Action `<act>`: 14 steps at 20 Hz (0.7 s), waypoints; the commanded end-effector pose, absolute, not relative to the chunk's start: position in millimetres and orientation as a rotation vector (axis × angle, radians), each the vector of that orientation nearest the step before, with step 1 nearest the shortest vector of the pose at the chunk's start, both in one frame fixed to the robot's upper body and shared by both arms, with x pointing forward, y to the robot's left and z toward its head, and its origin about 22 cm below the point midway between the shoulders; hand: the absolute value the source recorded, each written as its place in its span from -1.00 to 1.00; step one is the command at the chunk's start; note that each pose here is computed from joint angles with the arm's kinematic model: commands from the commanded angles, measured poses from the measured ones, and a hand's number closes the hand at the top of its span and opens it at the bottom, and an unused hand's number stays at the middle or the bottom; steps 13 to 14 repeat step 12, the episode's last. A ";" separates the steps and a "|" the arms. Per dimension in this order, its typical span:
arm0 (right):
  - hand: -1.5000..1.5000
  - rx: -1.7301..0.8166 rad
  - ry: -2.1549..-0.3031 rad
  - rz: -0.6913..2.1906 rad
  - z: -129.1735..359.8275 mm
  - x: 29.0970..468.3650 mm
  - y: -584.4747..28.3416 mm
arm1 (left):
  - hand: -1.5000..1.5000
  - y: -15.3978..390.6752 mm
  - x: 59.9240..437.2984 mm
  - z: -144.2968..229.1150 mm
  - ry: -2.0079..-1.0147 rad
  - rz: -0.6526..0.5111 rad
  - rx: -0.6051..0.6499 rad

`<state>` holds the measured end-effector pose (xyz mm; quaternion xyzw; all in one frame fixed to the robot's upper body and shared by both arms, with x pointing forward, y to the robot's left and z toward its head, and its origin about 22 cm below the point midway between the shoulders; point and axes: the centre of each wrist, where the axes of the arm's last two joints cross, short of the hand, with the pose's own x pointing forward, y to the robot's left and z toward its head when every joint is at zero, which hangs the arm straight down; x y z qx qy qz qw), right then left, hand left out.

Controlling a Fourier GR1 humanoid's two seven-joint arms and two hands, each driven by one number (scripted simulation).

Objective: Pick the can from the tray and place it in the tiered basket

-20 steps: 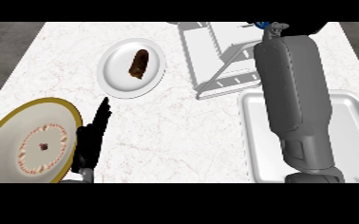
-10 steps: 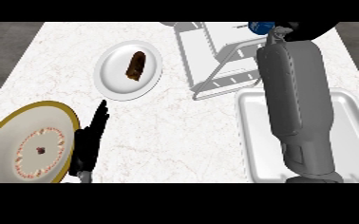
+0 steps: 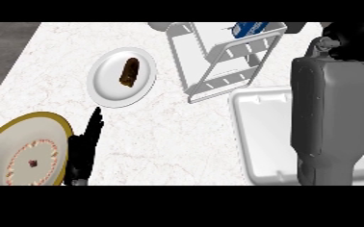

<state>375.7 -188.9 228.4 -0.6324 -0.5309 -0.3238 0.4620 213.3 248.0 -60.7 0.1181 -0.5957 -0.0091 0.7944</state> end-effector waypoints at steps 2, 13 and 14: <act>-1.00 -1.451 -1.221 -1.006 241.3 334.6 -191.9 | 0.00 242.4 208.9 -64.1 -1.253 0.001 0.246; -1.00 -1.392 -1.285 -0.957 237.6 250.8 -190.0 | 0.00 254.2 200.3 -69.5 -1.235 0.037 0.294; -1.00 -1.392 -1.285 -0.957 237.6 250.8 -190.0 | 0.00 254.2 200.3 -69.5 -1.235 0.037 0.294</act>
